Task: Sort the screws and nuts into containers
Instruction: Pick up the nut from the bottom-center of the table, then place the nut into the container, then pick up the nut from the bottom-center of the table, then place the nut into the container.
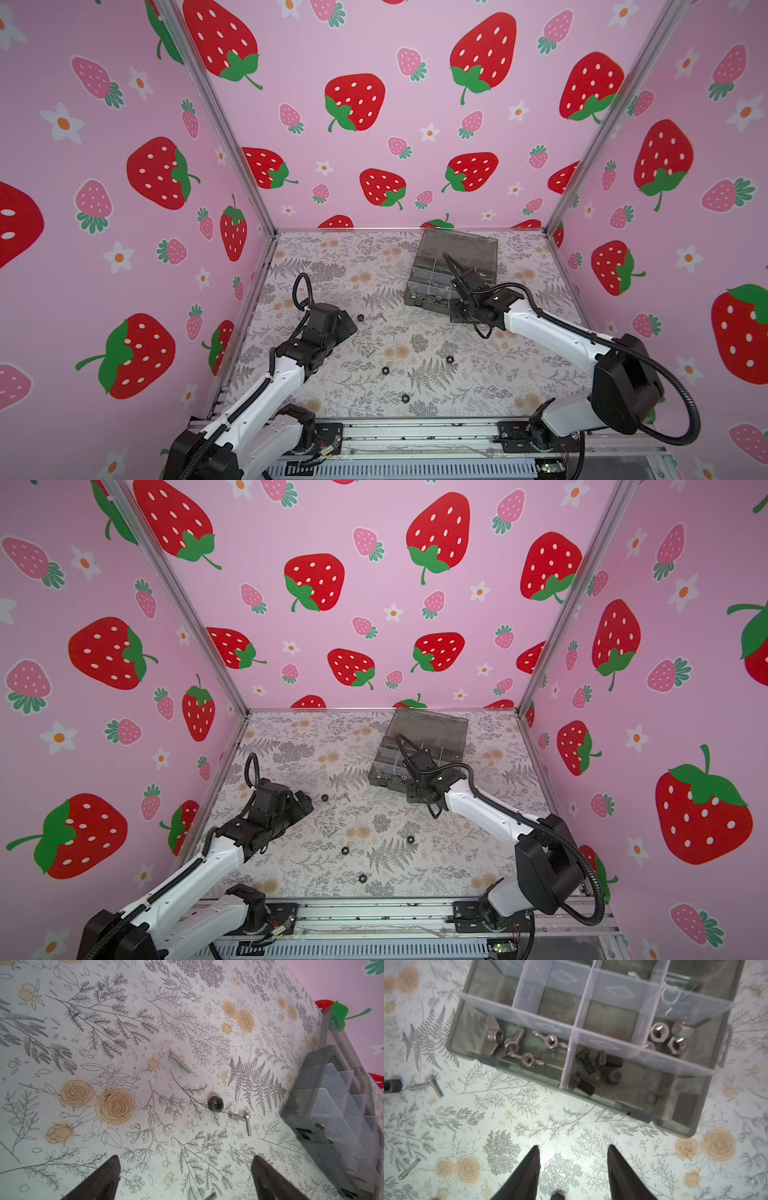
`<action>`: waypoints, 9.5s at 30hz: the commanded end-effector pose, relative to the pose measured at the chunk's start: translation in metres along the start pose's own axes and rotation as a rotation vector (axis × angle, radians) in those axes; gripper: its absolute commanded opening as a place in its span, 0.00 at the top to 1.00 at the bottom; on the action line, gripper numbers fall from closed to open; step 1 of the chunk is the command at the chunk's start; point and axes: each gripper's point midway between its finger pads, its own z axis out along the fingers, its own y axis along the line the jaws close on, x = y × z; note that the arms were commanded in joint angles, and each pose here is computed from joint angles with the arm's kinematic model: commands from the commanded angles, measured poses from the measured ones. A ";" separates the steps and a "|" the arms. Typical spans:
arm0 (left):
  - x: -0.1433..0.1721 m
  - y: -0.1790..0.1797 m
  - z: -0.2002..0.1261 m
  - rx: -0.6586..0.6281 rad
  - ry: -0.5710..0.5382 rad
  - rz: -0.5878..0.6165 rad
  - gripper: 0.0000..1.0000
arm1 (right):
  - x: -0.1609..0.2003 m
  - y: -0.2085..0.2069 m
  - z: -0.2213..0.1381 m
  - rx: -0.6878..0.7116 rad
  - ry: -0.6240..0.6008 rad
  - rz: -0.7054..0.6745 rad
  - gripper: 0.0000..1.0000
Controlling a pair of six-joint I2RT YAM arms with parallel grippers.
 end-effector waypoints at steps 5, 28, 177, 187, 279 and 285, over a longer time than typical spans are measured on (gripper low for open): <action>-0.008 -0.008 -0.001 0.008 0.000 0.014 0.01 | 0.053 0.020 0.010 0.039 0.116 0.015 0.47; -0.004 -0.012 0.006 0.013 0.038 0.021 0.01 | 0.148 0.018 0.023 0.115 0.320 -0.037 0.48; -0.023 0.026 -0.021 -0.063 -0.065 -0.064 0.01 | -0.043 0.066 -0.002 -0.062 -0.056 -0.135 0.55; -0.019 0.036 -0.020 -0.080 -0.072 -0.087 0.01 | 0.036 0.142 0.026 -0.167 0.106 -0.296 0.56; -0.007 0.034 -0.005 -0.011 -0.021 -0.155 0.01 | -0.076 -0.004 0.036 0.153 -0.029 -0.103 1.00; -0.004 0.031 -0.003 0.006 0.000 -0.148 0.01 | -0.099 -0.025 0.051 0.173 -0.039 -0.071 1.00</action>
